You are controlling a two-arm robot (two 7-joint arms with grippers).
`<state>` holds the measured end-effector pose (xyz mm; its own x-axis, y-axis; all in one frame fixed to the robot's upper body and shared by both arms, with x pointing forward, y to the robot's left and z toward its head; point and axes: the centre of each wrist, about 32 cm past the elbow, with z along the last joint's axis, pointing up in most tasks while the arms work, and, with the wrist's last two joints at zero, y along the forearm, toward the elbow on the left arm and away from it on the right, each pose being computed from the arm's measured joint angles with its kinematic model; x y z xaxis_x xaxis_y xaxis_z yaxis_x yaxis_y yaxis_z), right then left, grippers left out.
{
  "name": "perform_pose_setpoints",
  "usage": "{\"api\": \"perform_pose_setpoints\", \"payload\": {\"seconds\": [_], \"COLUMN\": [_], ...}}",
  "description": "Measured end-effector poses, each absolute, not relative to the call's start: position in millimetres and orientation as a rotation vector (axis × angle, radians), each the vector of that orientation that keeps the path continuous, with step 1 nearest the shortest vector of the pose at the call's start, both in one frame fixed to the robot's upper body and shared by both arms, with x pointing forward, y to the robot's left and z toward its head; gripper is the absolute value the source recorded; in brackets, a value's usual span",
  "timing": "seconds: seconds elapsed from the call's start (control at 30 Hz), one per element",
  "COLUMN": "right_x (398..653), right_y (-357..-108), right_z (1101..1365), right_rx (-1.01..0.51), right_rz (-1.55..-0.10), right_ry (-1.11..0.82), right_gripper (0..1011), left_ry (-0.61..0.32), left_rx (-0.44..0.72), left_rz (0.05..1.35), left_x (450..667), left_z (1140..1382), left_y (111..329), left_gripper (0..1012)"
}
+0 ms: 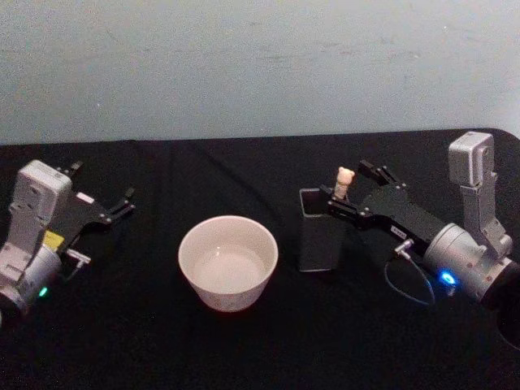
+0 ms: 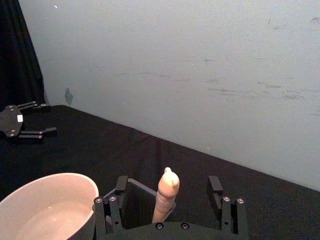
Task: Pick up the stirring spoon with one hand, stir inside the cup, then place it back in its original position.
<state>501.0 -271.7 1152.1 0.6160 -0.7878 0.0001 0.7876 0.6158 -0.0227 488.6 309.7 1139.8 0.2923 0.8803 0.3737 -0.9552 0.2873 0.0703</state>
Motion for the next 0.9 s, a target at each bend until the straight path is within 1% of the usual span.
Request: {"api": "perform_pose_setpoints", "payload": {"seconds": [0.5,0.83,0.87,0.9], "right_x": [501.0,501.0,501.0,501.0], "right_y": [-271.6,-271.7,-271.7,-271.7], "right_z": [1152.4,1152.6,1152.6,1152.6], "right_rx": [-0.022,-0.021,-0.021,-0.021], "right_rz": [-0.906,-0.906,-0.906,-0.906], "right_ry": [0.009,0.008,0.008,0.008], "right_gripper": [992,761,706,685], "left_ry": [-0.285,-0.285,-0.285,-0.285], "left_rx": [0.304,0.304,0.304,0.304], "left_rz": [1.248,1.248,1.248,1.248], "left_x": [488.6,488.6,488.6,488.6], "left_z": [1139.8,1139.8,1139.8,1139.8], "left_y": [309.7,309.7,309.7,309.7], "left_gripper": [1001,1001,1001,1001]}}
